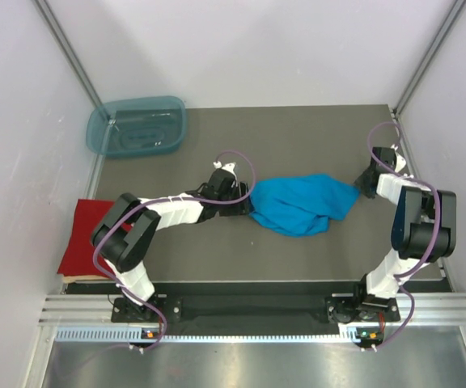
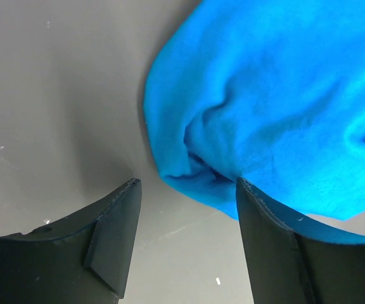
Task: Fold and stack the t-shirts
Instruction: Flatten the tshirt out
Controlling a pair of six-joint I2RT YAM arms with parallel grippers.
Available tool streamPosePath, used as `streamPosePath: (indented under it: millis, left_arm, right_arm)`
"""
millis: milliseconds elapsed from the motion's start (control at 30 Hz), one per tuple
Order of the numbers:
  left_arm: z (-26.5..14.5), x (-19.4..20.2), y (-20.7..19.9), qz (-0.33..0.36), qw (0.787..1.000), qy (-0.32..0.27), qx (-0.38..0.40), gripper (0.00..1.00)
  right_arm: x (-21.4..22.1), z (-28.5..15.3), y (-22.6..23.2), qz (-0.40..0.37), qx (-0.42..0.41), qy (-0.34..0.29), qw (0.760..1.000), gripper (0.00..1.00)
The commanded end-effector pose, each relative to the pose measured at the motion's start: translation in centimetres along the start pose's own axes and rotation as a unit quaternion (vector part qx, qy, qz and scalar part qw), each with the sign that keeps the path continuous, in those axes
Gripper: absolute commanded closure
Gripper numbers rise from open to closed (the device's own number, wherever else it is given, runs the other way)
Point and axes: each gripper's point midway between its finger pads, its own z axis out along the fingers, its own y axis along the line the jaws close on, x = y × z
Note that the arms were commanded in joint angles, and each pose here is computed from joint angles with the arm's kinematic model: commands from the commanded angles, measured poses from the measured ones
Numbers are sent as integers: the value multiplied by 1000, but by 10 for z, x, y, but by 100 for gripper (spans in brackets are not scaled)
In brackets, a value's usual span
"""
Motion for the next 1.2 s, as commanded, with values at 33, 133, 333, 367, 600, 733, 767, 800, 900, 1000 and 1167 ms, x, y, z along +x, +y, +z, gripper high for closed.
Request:
streamPosePath:
  millis: [33,133,333,367,600,733,767,800,900,1000,1167]
  left_arm:
    - [-7,-6,2,-10,1000,-10,-13,34]
    - [-2,-5,1,-17,1000,-7,-8,34]
    - [16,-4,-5,-18,1000,-4,13,71]
    - [18,-8,-10,-19,1000,-8,24,77]
    - [-16,-48,-72,12,996,14,91,100]
    - [-105,-138,-115,62,988,-111,86,100]
    - [-125,-155,-118,75,984,-144,77,100]
    - [-156,-168,-128,81,977,-175,87,100]
    - [-219,-193,-149,97,960,-239,113,100]
    - [-264,-198,-149,98,953,-266,105,100]
    - [-293,-194,-143,114,945,-287,102,100]
  right_arm:
    - [29,7,-20,-37,44,64,996,75]
    - [23,4,-19,-41,41,52,997,89]
    - [-11,-27,6,-25,-2,-12,1000,100]
    - [-17,-34,11,-21,-11,-21,999,100]
    - [-78,-140,67,-9,-116,-122,986,100]
    - [-132,-246,86,16,-187,-218,958,100]
    - [-143,-284,83,28,-207,-256,944,100]
    - [-150,-309,81,34,-220,-279,934,100]
    - [-165,-394,71,52,-272,-360,891,100]
    - [-161,-447,55,65,-303,-402,862,100]
    - [-147,-479,40,77,-323,-414,847,100]
